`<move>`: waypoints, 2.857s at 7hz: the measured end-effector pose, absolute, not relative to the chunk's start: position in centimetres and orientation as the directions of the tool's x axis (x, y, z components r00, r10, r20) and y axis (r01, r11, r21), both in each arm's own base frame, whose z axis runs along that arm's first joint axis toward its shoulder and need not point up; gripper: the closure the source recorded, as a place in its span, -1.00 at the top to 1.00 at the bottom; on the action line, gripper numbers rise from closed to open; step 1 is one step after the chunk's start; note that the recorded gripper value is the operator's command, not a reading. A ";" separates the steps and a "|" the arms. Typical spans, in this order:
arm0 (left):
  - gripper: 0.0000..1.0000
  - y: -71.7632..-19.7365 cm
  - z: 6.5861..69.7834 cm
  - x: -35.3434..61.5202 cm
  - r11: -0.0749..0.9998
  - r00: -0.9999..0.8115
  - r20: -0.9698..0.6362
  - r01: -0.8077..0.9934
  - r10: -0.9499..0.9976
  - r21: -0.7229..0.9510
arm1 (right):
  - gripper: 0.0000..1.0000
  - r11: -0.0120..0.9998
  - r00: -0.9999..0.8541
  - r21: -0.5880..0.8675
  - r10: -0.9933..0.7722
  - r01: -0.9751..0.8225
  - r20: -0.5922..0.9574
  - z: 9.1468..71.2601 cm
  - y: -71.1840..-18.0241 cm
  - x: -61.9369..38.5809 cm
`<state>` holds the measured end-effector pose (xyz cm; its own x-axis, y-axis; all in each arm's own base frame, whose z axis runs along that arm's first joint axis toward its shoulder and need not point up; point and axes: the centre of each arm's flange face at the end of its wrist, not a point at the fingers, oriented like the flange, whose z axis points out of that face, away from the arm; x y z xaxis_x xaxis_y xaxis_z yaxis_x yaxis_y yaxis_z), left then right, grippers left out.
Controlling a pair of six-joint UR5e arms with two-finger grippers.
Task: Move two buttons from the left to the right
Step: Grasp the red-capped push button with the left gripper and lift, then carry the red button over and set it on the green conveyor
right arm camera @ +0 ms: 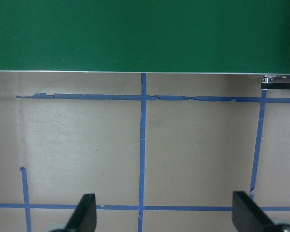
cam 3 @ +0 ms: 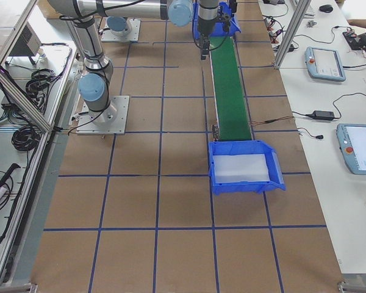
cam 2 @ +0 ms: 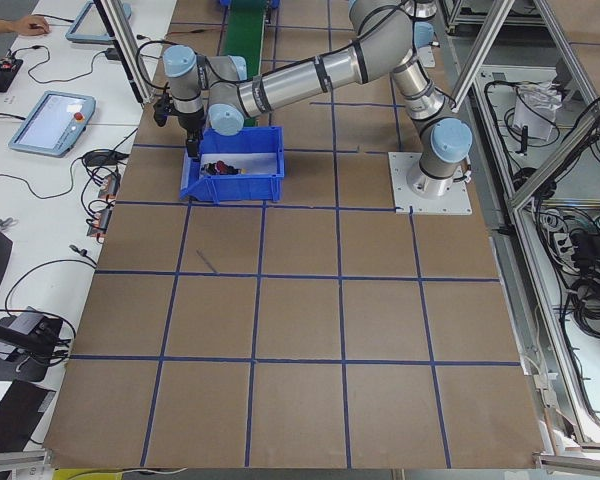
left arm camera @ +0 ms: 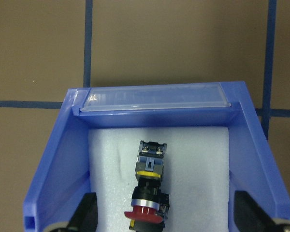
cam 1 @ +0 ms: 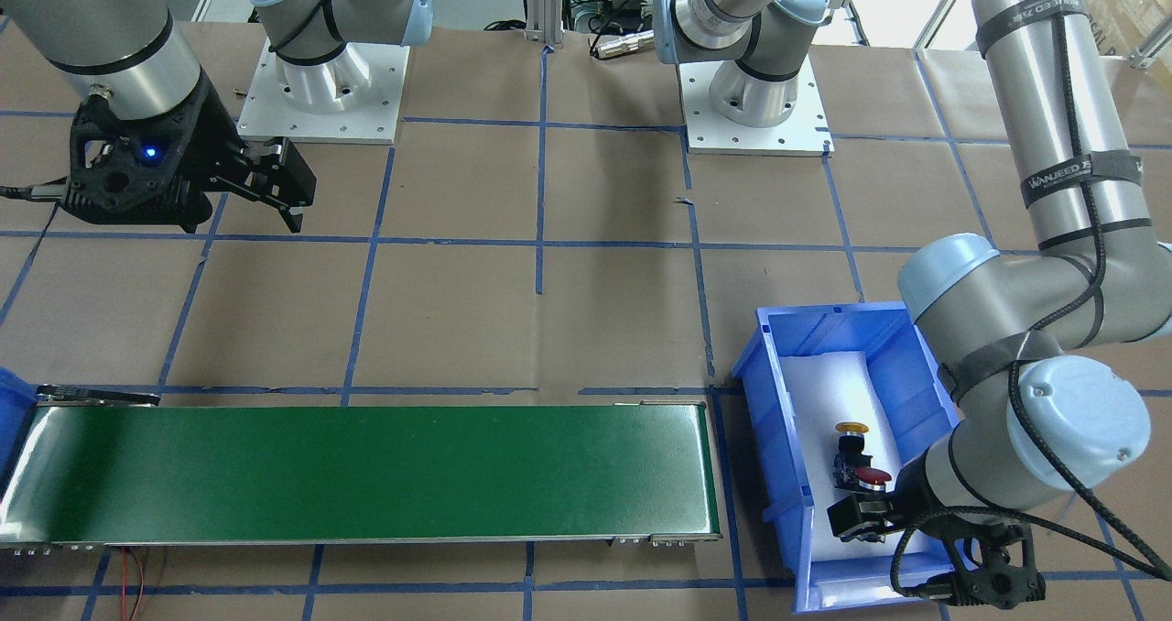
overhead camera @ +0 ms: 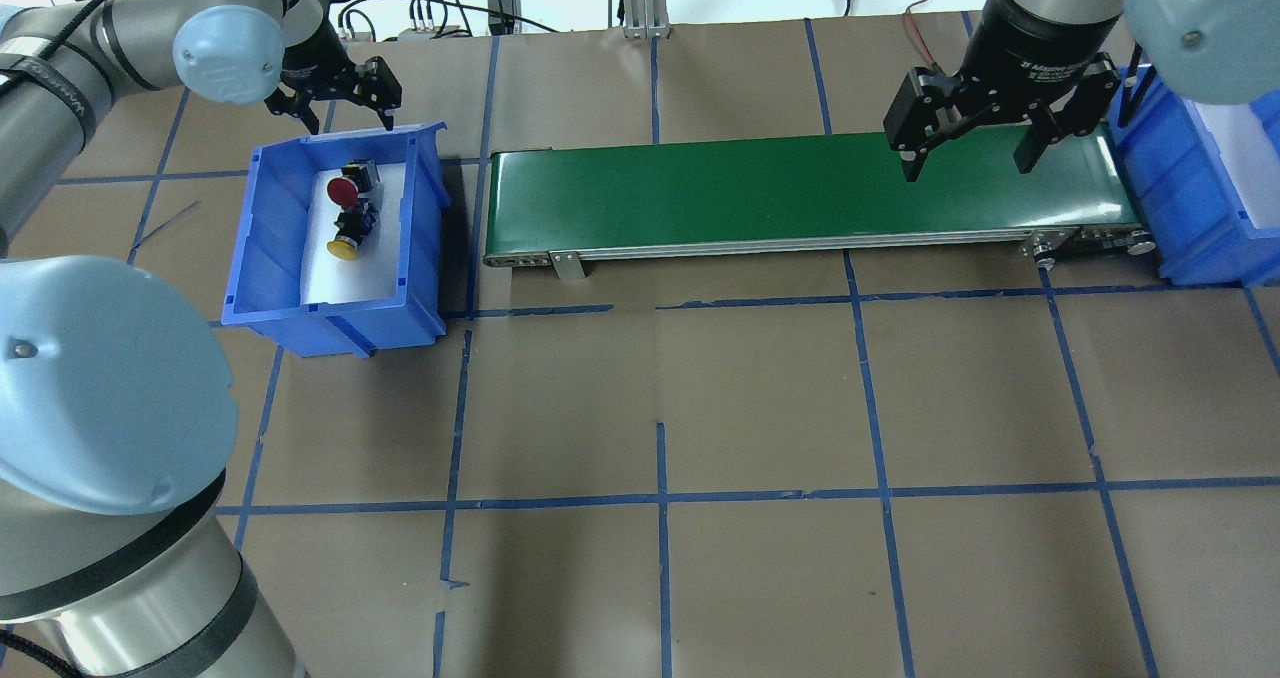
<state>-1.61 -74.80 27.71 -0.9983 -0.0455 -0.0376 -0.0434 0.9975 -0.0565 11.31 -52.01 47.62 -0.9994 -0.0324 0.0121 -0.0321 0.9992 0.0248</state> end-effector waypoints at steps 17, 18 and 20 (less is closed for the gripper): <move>-0.91 -72.0 33.7 -1.4 0.997 -0.999 -0.029 -0.038 -0.039 -0.061 | 1.00 0.999 -0.999 0.025 -0.032 -0.032 0.012 47.6 -52.0 11.3; -0.91 -70.8 37.4 -2.6 0.995 -0.999 -0.023 -0.033 -0.035 -0.094 | 1.00 0.999 -0.999 0.025 -0.032 -0.032 0.011 47.6 -52.0 11.3; -0.91 -68.7 41.0 -8.2 0.991 -0.999 -0.004 -0.052 -0.053 -0.124 | 1.00 0.999 -0.999 0.025 -0.032 -0.032 0.012 47.6 -52.0 11.3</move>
<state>-8.23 -68.73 41.05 -0.9986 -0.0529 -0.0042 -0.0519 0.9910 -0.1235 11.32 -52.01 47.62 -0.9994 -0.0324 0.0119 -0.0321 0.9992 0.0248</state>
